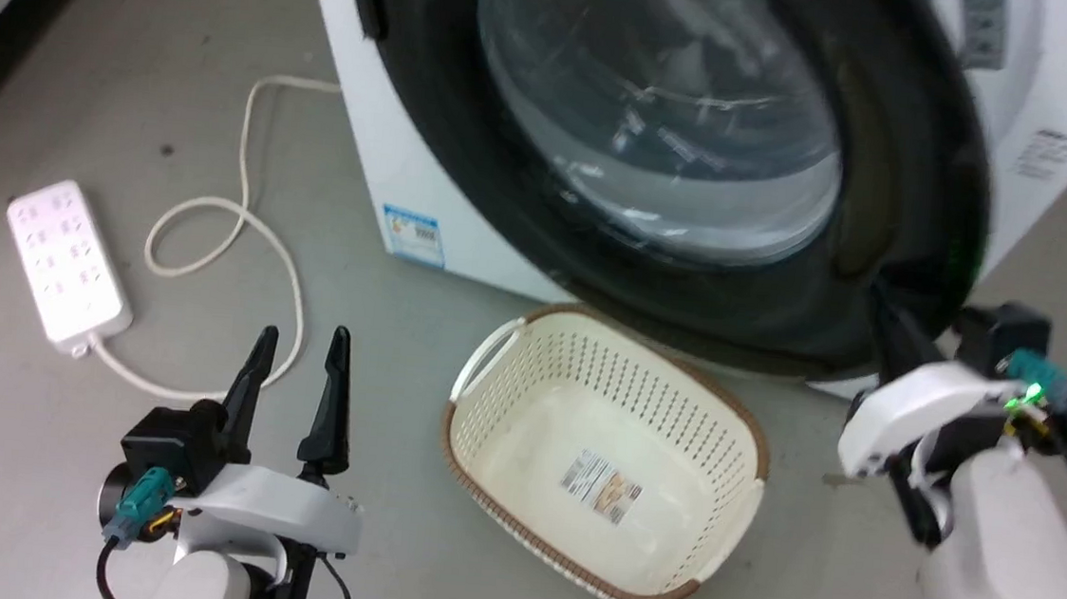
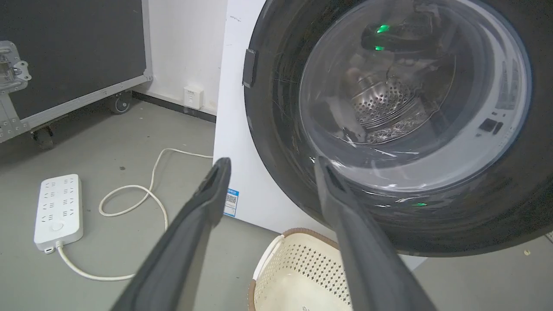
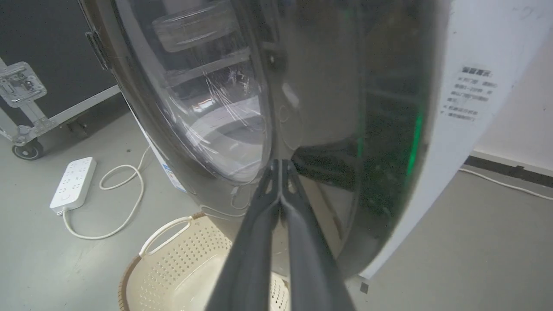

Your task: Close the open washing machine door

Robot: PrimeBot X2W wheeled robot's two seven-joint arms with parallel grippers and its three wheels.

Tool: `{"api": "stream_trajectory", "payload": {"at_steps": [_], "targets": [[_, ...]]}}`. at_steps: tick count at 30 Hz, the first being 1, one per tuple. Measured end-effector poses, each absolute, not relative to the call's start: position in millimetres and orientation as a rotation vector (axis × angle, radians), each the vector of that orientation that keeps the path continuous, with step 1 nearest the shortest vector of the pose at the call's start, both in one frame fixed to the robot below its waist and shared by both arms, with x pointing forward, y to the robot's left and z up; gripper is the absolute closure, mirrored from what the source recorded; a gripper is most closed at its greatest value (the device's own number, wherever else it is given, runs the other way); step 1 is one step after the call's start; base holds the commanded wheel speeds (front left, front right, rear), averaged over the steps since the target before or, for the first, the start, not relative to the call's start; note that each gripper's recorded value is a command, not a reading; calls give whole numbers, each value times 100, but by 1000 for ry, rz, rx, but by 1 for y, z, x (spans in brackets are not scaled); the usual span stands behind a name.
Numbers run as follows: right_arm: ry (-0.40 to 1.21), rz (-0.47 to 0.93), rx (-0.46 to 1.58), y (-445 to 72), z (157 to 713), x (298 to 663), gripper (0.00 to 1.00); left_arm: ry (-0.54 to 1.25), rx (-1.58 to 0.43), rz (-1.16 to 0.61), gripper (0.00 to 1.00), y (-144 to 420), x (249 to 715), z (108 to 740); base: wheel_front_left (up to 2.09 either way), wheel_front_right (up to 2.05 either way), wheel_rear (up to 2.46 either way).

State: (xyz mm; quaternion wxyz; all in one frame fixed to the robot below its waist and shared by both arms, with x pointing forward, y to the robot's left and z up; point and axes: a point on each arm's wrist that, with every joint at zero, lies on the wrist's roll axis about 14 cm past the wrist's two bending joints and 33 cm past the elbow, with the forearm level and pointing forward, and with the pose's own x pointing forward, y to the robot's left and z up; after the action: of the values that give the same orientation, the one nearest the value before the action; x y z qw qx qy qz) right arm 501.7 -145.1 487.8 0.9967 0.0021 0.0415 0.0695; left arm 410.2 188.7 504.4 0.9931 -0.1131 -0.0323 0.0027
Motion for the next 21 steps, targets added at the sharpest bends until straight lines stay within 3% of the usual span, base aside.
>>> {"api": "stream_trajectory", "payload": {"at_steps": [12, 21], "targets": [[63, -37, 72, -192, 494, 575, 100, -49, -229, 17, 0, 191, 432, 492, 0, 0, 0], [35, -70, 82, -196, 488, 607, 100, -11, -214, 23, 0, 195, 445, 473, 0, 0, 0]]}}
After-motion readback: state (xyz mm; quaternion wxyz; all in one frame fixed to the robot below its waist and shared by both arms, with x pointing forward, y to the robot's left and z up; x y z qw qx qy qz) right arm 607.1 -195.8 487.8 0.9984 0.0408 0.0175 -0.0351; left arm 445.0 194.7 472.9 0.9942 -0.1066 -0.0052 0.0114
